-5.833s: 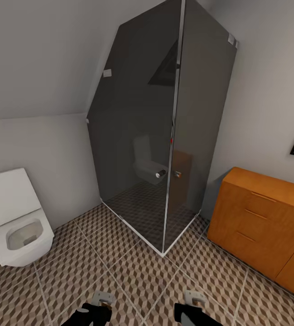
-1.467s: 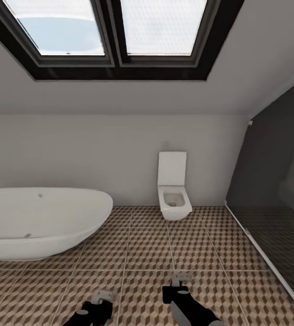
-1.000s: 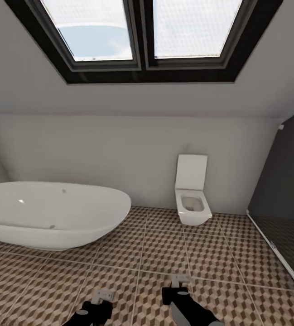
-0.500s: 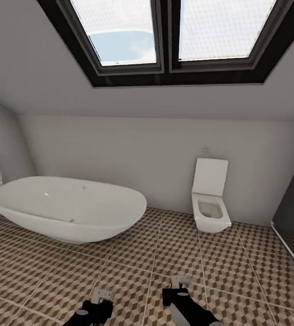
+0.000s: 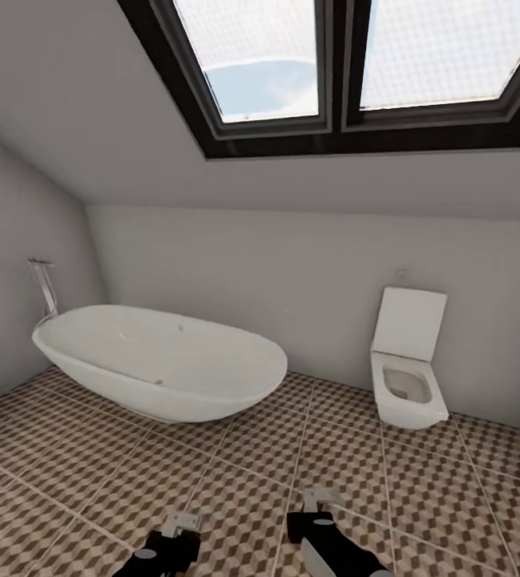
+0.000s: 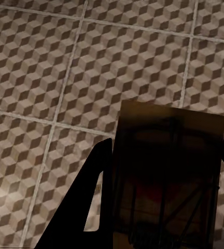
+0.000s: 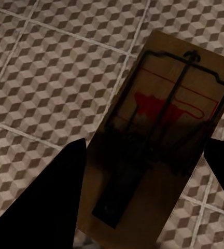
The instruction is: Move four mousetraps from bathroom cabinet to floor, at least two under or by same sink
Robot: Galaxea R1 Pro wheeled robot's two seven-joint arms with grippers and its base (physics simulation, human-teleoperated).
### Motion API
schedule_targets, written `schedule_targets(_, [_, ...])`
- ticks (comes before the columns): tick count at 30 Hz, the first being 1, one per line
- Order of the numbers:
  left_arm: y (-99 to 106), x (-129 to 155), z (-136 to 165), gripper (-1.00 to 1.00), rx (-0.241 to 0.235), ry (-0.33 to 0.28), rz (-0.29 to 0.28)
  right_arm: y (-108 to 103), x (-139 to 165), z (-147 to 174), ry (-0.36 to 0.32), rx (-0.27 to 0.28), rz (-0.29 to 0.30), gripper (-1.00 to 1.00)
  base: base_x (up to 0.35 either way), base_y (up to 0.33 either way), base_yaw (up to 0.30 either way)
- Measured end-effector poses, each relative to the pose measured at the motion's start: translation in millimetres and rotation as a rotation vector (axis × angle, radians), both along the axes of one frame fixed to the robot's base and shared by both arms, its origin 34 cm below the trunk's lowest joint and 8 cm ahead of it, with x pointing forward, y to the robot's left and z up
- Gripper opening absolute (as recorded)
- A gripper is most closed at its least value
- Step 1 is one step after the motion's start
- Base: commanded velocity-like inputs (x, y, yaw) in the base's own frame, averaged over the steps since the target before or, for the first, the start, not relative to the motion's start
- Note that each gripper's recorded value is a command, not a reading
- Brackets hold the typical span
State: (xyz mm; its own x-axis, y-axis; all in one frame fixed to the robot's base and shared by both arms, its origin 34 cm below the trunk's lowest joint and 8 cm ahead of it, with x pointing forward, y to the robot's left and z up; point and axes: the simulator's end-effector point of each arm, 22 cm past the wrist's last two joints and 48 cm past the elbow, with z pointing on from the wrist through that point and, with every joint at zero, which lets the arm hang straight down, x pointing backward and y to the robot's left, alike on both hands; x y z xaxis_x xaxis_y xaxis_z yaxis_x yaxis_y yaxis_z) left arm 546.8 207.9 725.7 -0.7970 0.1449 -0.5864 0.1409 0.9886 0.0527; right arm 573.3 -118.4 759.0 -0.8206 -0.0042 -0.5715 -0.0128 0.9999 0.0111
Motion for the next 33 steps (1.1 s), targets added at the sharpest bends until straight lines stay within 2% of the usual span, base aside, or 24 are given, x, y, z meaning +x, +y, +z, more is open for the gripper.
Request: schedule_targets(33, [-0.6, -10.0, -4.4, -1.0, 0.001, 0.009, -0.003, -5.2, -6.6, -5.4, 0.009, -0.012, -0.002, -1.0, 0.0, 0.0, 0.285])
